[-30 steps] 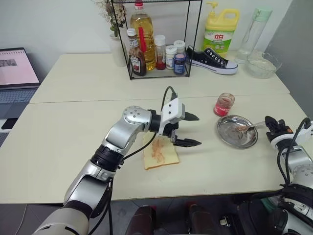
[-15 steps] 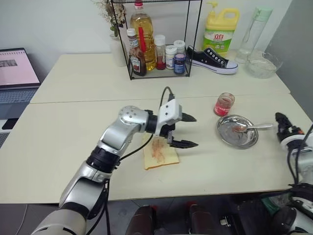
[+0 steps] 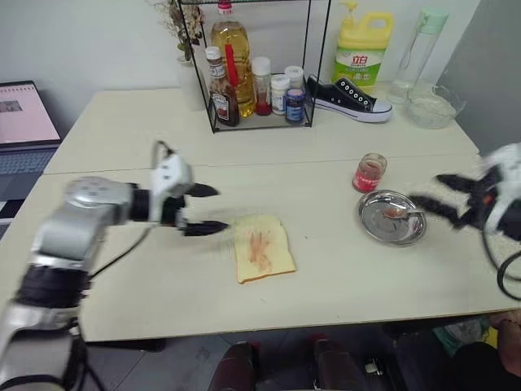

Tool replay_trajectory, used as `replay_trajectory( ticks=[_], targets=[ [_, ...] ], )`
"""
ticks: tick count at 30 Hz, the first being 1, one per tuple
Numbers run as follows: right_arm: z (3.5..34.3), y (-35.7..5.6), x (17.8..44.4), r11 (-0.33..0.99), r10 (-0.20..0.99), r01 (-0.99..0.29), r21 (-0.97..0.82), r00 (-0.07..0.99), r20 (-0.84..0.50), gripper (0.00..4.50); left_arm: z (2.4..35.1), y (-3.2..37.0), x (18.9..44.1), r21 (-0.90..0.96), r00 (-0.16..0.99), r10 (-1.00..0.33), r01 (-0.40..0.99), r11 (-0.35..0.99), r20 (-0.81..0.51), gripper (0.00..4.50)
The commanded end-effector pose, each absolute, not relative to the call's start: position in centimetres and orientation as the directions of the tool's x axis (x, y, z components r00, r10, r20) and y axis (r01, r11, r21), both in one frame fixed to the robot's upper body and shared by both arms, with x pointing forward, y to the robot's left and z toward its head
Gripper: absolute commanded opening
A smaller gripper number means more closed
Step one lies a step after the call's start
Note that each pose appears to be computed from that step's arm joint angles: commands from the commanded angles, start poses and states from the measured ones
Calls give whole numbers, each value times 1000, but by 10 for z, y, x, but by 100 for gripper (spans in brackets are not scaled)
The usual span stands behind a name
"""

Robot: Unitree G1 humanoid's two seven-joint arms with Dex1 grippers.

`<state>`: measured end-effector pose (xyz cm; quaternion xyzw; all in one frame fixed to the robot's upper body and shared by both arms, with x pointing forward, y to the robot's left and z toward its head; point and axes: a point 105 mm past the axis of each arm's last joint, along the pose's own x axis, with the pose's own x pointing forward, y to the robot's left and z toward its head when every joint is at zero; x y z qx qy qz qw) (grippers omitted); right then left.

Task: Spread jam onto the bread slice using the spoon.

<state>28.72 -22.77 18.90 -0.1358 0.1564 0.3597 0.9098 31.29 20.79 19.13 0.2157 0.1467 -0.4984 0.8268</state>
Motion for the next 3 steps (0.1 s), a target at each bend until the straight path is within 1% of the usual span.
replay_trajectory(
  ticks=[1, 3],
  targets=[
    [190, -206, 281, 611, 698, -782, -119, 604, -384, 446, 204, 209, 295, 216, 442, -775, 897, 386, -452, 450],
    [186, -203, 280, 592, 707, -798, -115, 583, -400, 446, 206, 210, 289, 207, 446, -775, 895, 395, -448, 450]
  ],
)
